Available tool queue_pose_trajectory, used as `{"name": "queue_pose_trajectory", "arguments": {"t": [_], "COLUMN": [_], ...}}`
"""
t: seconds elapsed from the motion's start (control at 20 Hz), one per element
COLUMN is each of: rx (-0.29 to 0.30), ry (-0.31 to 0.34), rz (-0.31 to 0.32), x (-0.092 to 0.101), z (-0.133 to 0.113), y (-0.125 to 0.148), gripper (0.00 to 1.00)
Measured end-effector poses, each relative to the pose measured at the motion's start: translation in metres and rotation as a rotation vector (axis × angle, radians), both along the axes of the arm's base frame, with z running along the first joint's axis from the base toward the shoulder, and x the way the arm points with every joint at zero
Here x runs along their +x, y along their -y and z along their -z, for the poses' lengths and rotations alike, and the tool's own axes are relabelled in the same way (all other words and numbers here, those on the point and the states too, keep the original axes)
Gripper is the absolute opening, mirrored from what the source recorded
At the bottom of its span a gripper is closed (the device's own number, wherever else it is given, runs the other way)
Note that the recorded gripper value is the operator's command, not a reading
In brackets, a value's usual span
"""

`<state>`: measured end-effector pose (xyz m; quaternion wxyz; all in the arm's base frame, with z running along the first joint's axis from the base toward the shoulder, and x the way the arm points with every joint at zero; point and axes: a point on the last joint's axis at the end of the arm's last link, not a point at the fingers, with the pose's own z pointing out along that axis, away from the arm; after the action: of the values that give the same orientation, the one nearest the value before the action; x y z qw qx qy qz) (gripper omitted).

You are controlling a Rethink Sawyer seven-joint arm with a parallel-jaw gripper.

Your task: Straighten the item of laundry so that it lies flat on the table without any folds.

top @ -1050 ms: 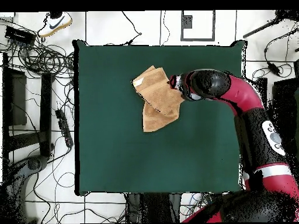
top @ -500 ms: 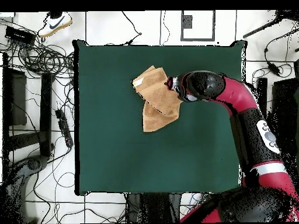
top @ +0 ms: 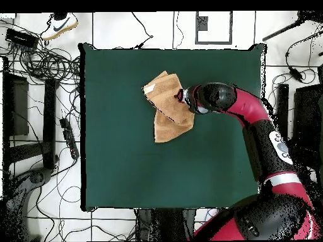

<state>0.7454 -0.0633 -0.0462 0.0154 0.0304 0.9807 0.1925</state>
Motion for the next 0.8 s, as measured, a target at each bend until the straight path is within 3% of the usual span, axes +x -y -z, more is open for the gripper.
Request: {"name": "queue_pose_trajectory", "arguments": {"t": [0.8], "rx": [0.0], "ry": [0.001], "rz": [0.006], "x": [0.0007], "z": [0.0001], "y": [0.0039], "gripper": [1.0]}}
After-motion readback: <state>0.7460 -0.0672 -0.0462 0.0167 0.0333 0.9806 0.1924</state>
